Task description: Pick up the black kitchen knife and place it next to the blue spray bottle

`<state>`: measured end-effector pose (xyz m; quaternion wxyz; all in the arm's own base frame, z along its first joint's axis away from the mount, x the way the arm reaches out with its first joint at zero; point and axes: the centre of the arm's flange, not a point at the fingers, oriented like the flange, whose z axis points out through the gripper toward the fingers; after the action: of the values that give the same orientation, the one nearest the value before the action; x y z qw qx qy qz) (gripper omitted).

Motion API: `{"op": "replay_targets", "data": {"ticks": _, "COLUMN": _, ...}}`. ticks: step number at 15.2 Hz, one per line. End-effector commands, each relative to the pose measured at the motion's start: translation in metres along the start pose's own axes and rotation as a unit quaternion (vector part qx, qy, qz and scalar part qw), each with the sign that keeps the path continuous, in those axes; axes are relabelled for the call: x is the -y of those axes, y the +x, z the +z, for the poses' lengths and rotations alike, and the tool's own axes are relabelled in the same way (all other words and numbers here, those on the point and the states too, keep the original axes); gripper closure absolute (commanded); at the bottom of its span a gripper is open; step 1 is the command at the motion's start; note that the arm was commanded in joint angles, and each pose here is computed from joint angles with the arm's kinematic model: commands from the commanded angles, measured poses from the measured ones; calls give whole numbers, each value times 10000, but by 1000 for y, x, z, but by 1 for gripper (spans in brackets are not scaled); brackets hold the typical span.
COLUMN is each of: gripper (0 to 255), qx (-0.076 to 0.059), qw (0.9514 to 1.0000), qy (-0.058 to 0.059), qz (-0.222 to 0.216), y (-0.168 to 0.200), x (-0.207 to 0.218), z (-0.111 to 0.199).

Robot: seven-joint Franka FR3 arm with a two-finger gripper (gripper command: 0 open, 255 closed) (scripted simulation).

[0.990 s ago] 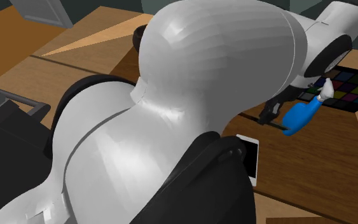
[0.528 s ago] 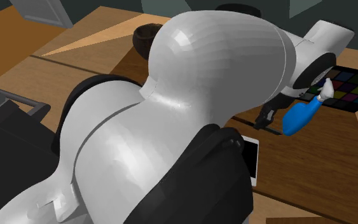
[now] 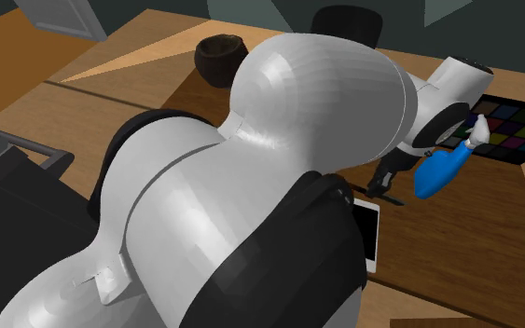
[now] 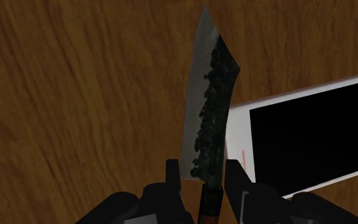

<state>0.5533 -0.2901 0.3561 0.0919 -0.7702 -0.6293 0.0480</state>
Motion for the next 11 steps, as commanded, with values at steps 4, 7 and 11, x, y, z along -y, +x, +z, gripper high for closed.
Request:
{"op": "replay_targets", "data": {"ticks": 4, "gripper": 255, "qx": 1, "qw": 10000, "qy": -3, "qz": 0, "y": -2, "x": -3, "z": 7}}
{"op": "replay_targets", "data": {"ticks": 7, "gripper": 255, "qx": 1, "qw": 10000, "qy": -3, "qz": 0, "y": -2, "x": -3, "z": 7}}
{"op": "replay_targets", "data": {"ticks": 11, "gripper": 0, "qx": 1, "qw": 10000, "qy": -3, "qz": 1, "y": -2, "x": -3, "z": 7}}
